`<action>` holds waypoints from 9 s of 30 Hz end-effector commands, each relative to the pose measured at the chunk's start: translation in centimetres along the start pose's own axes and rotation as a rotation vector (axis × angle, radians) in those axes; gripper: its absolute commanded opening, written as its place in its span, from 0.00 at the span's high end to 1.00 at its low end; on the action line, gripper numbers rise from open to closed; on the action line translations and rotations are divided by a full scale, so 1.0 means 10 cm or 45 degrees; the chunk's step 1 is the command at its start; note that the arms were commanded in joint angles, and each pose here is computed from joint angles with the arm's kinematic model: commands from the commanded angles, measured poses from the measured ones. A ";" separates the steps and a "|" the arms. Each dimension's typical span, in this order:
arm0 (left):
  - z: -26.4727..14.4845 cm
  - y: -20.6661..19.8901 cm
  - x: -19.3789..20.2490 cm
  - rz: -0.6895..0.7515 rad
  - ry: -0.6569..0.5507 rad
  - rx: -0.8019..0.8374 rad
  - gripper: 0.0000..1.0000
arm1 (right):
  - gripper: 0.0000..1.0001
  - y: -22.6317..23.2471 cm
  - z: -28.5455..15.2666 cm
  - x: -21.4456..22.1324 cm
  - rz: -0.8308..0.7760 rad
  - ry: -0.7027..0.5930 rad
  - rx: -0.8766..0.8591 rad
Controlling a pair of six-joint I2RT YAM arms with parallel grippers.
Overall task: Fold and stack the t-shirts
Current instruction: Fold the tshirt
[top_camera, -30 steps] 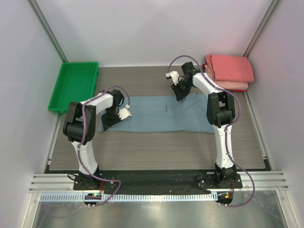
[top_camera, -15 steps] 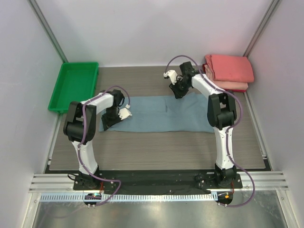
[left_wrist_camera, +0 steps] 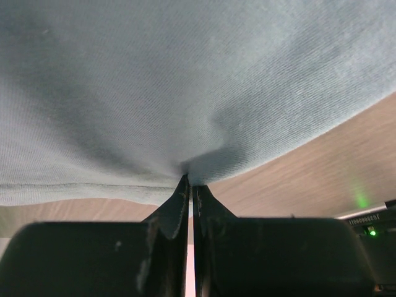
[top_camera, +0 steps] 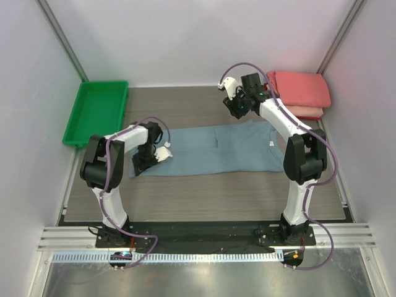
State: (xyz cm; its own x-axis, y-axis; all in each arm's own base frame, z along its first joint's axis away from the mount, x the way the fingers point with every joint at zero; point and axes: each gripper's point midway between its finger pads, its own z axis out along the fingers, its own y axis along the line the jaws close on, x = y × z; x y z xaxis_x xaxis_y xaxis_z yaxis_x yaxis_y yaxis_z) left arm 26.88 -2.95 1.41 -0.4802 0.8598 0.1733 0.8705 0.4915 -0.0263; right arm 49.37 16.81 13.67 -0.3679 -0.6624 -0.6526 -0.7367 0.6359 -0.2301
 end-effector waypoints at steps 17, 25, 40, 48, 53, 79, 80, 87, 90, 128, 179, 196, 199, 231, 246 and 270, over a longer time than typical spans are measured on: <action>-0.03 -0.42 0.10 0.028 -0.013 0.107 1.00 | 0.62 0.49 0.44 -0.19 0.034 -0.040 -0.221; -0.01 -0.45 0.04 0.021 -0.036 0.106 1.00 | 0.62 0.78 0.61 -0.16 0.014 0.000 -0.295; 0.00 -0.46 0.04 0.011 -0.035 0.106 1.00 | 0.66 0.88 0.92 -0.05 0.013 0.060 -0.315; 0.00 -0.44 0.03 0.005 -0.037 0.099 1.00 | 0.85 0.92 0.86 -0.13 -0.012 0.043 -0.321; 0.01 -0.44 0.02 0.009 -0.034 0.099 1.00 | 0.87 0.96 0.73 -0.32 -0.051 -0.016 -0.310; 0.02 -0.41 -0.07 0.009 -0.043 0.106 1.00 | 0.71 0.94 0.71 -0.32 -0.073 -0.010 -0.210; 0.02 -0.41 -0.07 0.007 -0.043 0.109 1.00 | 0.71 0.93 0.73 -0.30 -0.074 -0.004 -0.205; 0.03 -0.41 -0.09 0.011 -0.043 0.108 1.00 | 0.76 0.93 0.80 -0.21 -0.071 0.032 -0.194; 0.02 -0.41 -0.09 0.013 -0.041 0.109 1.00 | 0.76 0.93 0.83 -0.16 -0.071 0.049 -0.194; 0.03 -0.39 -0.15 0.006 -0.046 0.109 1.00 | 0.99 0.88 0.74 -0.23 -0.049 0.036 -0.167; -1.03 -2.69 0.36 0.791 -0.082 0.574 1.00 | 0.73 0.15 0.16 1.36 0.435 0.542 0.002; -0.83 -3.36 -0.77 0.886 -0.140 0.646 1.00 | 0.73 0.07 1.70 0.26 0.131 0.251 0.019; -0.79 -3.43 -1.06 0.905 -0.190 0.655 0.99 | 0.72 0.15 1.85 -0.06 0.038 0.137 0.045; -0.25 -2.95 -1.69 0.696 -0.368 0.406 0.83 | 0.51 -0.15 0.90 -0.57 0.271 -0.134 0.143; 0.10 -2.96 -2.07 0.701 -0.323 0.431 0.83 | 0.52 -0.20 1.80 -0.20 0.221 -0.069 0.119; -2.53 -2.52 -1.60 0.594 -0.837 0.162 0.49 | 0.44 -0.95 -0.43 -1.82 0.276 -0.582 0.429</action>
State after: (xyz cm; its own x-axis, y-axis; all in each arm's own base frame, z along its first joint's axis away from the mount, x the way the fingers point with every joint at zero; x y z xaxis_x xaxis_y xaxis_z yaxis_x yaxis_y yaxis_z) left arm 15.26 -35.77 14.73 -0.0738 0.9275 -0.3664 0.9759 -0.0085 -0.2180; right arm 62.49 22.61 9.05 -0.4195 -0.4782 -0.7716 -0.5558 0.8073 -0.1982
